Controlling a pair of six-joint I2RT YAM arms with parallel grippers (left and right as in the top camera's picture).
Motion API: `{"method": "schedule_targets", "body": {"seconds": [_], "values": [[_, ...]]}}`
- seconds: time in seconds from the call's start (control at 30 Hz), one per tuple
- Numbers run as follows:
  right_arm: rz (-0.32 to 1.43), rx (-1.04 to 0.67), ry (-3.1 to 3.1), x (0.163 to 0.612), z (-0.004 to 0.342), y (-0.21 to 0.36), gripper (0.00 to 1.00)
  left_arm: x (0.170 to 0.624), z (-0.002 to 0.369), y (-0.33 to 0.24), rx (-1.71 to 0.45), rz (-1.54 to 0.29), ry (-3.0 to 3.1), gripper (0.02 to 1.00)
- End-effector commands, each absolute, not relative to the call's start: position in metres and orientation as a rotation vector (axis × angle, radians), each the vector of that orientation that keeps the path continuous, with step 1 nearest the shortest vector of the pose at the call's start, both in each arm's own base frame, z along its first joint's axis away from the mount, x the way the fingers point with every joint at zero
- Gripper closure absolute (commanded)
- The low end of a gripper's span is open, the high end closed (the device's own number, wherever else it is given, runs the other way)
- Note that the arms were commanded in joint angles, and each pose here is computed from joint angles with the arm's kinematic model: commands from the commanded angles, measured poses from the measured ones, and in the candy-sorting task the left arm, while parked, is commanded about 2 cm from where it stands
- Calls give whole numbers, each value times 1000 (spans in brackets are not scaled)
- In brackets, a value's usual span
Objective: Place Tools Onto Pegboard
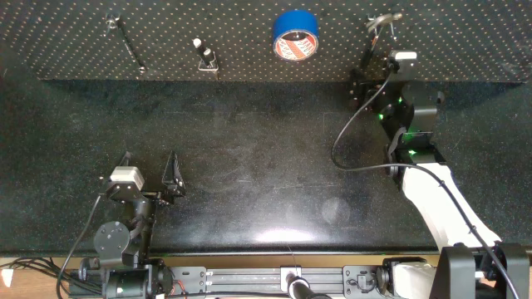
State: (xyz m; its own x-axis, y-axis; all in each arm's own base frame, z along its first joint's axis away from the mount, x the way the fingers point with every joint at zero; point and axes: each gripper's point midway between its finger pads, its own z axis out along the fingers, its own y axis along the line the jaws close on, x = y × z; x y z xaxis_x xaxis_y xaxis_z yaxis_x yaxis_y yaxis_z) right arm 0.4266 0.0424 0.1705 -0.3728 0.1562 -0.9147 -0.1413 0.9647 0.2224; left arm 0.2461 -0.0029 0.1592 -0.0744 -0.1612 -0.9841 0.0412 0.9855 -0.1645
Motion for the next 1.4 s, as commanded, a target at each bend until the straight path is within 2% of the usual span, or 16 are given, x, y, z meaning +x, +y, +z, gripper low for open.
{"method": "schedule_targets", "body": {"seconds": [0.03,0.1,0.2,0.3,0.37,0.43,0.6,0.63,0.73,1.4], "values": [[285,21,1892,424,179,32,25,246,159,-4,-77,-164,1636,25],[261,42,1840,404,176,20,25,246,159,-4,-76,-164,1636,25],[240,29,1670,345,175,16,25,246,159,-4,-77,-164,1637,25],[246,17,1638,296,154,20,25,246,159,-4,-76,-164,1637,25],[264,-25,1544,286,181,26,25,246,159,-4,-77,-164,1637,25],[212,-79,1422,275,213,26,25,246,159,-4,-77,-164,1637,25],[120,-145,1479,243,196,26,25,246,159,-4,-77,-164,1636,25],[119,-143,1489,246,195,25,25,246,159,-4,-77,-164,1636,25],[132,-132,1646,245,156,25,25,246,159,-4,-76,-164,1636,25],[133,-133,1646,245,156,25,25,246,159,-4,-76,-164,1636,25]]}}
